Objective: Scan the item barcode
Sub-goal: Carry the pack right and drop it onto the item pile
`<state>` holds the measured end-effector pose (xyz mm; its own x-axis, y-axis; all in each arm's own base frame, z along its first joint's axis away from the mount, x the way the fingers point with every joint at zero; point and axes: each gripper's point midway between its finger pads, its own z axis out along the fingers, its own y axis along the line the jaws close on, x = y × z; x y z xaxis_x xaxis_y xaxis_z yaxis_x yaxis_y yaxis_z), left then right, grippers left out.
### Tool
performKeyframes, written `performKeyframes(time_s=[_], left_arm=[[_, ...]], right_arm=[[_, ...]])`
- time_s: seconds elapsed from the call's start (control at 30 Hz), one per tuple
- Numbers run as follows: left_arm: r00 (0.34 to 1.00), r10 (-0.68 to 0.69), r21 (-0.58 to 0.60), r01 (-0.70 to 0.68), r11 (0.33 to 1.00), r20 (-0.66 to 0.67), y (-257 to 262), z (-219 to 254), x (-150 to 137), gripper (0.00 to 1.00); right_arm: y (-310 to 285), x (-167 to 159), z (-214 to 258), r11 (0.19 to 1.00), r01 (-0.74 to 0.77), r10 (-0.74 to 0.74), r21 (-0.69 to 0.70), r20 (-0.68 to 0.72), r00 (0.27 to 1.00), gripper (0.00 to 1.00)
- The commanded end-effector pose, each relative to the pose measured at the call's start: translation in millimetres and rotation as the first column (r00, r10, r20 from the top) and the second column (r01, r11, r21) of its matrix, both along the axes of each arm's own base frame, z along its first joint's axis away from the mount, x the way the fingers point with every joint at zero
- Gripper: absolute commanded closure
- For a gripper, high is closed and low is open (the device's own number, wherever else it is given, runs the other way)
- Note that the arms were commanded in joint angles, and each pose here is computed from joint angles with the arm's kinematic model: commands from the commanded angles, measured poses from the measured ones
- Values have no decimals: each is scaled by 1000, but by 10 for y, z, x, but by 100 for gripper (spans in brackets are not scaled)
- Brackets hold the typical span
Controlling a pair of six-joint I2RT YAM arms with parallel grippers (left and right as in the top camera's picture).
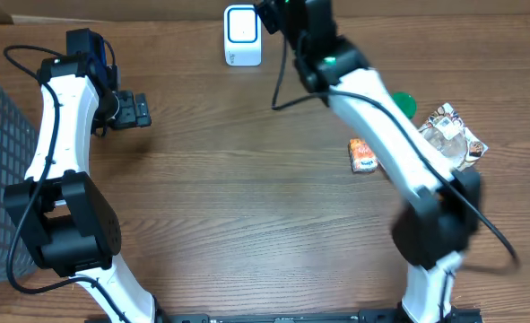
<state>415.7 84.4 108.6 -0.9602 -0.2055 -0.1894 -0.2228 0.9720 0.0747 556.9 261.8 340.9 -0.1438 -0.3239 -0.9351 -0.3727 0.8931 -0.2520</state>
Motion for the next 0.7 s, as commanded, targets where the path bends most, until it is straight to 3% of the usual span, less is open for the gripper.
performKeyframes(time_s=[0.0, 0.23, 0.33, 0.53, 0.67], left_arm=[[1000, -16, 3, 16, 1000, -8, 22, -22, -12, 0], [1000, -16, 3, 16, 1000, -8, 22, -22, -12, 0], [1000, -16, 3, 16, 1000, -8, 22, -22, -12, 0], [1000, -16, 3, 16, 1000, -8, 22, -22, -12, 0], [1000, -16, 3, 16, 1000, -8, 22, -22, -12, 0]], right_arm=[[-47, -646, 556, 929, -4, 79, 371, -186, 979, 96], [-769, -1505, 342, 911, 247, -38, 330, -530, 847, 96], [-1010, -1703, 210, 892, 342, -93, 295, -621, 779, 96], [-1752, -1953, -371, 780, 616, -292, 106, -810, 509, 96], [-2273, -2144, -956, 689, 720, -381, -85, -888, 259, 96]])
